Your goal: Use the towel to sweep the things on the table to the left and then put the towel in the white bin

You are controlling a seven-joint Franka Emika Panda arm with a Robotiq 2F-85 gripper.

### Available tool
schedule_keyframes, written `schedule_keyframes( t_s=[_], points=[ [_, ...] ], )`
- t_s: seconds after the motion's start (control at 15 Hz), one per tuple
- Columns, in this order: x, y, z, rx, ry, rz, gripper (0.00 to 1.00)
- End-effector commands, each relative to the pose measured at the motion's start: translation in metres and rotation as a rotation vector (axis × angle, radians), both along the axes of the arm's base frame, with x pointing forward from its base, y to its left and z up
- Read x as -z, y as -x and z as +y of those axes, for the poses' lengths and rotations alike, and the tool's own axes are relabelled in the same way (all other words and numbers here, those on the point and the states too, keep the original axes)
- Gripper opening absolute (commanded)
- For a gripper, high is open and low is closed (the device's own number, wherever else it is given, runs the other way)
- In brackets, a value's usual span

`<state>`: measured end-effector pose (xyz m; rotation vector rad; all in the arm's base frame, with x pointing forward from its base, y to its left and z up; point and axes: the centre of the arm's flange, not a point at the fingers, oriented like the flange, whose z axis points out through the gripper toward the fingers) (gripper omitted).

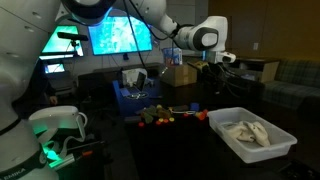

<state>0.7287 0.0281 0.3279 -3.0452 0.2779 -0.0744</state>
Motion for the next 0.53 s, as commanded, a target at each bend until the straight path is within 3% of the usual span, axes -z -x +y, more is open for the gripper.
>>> schedule_keyframes(
  t_s=[0.0,0.07,0.13,0.47],
  points=[
    [-0.012,0.080,-0.027,0.030,-0.034,-0.010,1.00],
    [-0.014,0.089,-0.035,0.036,-0.036,-0.013,1.00],
    [-0.006,0.027,-0.022,0.032,-0.009,0.013,1.00],
    [-0.010,0.050,-0.036,0.045,-0.010,0.017,1.00]
  ],
)
